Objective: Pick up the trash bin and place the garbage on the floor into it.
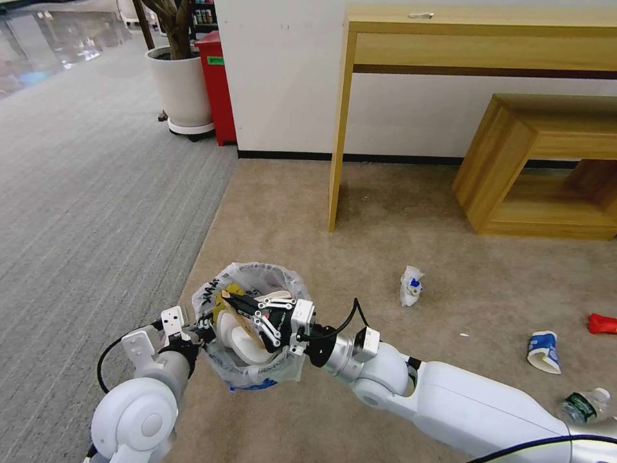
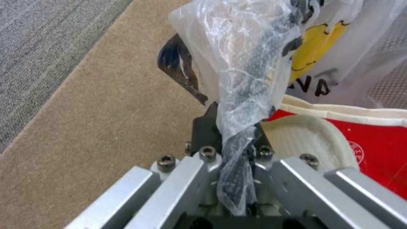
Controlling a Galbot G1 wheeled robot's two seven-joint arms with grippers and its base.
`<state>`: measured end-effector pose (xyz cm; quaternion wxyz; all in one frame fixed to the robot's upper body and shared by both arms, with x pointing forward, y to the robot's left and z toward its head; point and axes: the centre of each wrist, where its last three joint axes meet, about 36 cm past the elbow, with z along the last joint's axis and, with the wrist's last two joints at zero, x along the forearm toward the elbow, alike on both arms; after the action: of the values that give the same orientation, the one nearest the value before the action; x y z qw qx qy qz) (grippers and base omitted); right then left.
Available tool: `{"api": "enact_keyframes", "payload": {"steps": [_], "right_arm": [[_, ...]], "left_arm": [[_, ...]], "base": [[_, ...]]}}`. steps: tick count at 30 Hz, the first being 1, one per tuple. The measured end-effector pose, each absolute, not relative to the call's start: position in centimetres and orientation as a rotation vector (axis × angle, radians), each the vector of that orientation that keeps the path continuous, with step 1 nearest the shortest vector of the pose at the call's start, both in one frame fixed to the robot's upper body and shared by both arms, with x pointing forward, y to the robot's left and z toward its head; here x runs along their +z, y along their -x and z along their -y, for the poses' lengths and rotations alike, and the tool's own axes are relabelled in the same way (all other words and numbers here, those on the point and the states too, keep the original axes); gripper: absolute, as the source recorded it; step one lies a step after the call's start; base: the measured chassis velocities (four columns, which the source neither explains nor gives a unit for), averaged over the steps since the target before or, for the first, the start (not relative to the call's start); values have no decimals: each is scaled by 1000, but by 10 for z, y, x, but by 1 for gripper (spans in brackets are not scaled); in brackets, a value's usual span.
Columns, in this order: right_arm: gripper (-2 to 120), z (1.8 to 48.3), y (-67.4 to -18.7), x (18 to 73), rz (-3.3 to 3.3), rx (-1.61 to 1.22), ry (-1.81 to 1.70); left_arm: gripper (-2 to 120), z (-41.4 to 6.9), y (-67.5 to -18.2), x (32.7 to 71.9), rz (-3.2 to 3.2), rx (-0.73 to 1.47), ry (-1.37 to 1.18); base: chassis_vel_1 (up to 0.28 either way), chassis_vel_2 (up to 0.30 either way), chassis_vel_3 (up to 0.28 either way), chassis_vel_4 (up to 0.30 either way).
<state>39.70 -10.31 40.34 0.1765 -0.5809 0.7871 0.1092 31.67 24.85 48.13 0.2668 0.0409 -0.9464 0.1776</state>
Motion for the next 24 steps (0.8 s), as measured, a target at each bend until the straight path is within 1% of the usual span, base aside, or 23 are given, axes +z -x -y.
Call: {"api": "enact_keyframes", "payload": {"steps": [22,24], "right_arm": [[0,110,-400,393,-2251,263,1641],[9,111,-400,392,-2254,256,1649]], "left_arm": [[0,-250,-318,485,2557,481,-110],[0,-250,-317,486,2558,482,-105]], "base": [[0,0,0,0],[0,0,0,0]]}}
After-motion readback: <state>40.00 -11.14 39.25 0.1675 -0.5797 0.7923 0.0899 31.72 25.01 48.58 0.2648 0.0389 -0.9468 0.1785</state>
